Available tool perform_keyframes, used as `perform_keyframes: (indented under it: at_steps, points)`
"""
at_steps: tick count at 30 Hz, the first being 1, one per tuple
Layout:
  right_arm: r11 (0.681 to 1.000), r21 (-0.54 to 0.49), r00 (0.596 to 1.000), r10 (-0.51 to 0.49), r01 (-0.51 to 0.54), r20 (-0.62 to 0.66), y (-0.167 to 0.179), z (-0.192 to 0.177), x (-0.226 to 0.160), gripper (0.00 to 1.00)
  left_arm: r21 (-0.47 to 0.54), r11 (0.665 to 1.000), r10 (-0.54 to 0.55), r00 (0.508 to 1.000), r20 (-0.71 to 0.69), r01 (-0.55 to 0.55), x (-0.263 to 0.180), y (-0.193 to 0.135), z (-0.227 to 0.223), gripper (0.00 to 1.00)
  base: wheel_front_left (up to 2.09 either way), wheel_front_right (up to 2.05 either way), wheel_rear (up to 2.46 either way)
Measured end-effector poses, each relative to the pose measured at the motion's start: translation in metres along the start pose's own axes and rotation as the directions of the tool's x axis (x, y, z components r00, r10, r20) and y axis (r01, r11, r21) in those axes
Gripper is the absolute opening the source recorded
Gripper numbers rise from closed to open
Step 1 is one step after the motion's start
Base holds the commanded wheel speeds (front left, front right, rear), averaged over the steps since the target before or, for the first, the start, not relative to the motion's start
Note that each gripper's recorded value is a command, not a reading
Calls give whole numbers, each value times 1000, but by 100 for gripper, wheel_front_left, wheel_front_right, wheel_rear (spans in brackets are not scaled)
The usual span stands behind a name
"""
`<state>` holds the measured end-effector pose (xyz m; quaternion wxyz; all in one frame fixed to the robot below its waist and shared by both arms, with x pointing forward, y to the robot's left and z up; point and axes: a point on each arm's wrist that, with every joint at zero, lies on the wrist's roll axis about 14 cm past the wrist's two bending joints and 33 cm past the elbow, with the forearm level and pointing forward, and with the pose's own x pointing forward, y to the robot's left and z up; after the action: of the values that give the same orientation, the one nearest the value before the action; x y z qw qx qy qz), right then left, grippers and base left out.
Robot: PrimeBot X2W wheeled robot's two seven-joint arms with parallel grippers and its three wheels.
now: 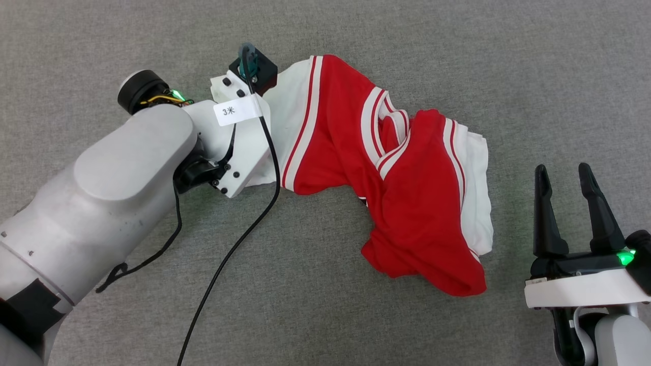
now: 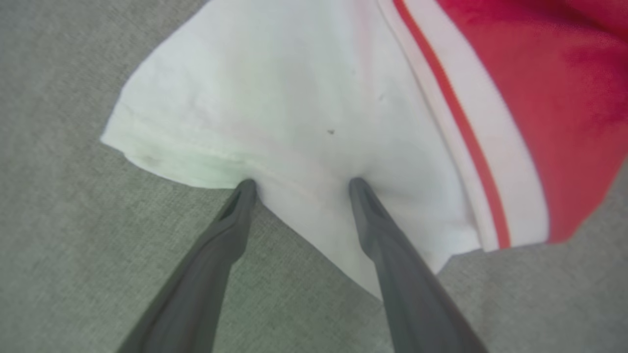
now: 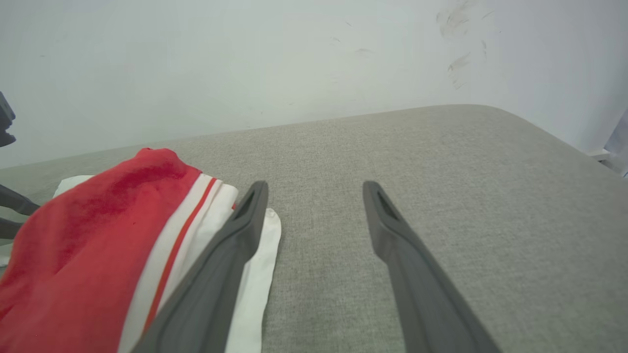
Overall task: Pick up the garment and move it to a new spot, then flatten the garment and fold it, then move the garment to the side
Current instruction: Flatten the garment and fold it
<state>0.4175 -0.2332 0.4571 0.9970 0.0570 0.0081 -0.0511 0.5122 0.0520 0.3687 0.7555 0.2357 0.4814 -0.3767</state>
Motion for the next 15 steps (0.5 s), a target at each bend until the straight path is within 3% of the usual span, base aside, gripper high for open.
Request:
perform_keyframes:
  at_steps: [2, 4, 15]
  points:
    - [1000, 0, 1000, -1, 1, -4, 0, -2, 0, 100, 12, 1000, 0, 1000, -5, 0, 1, -1, -1, 100, 0, 0, 0]
    - [1000, 0, 1000, 1, -1, -5, 0, -2, 1, 100, 25, 1000, 3, 1000, 3, -3, 2, -1, 0, 0, 0, 0, 0]
    - [999, 13, 999, 34, -34, 24, 12, 10, -6, 100, 52, 996, 59, 972, 228, -73, -41, -2, 19, 0, 0, 0, 0]
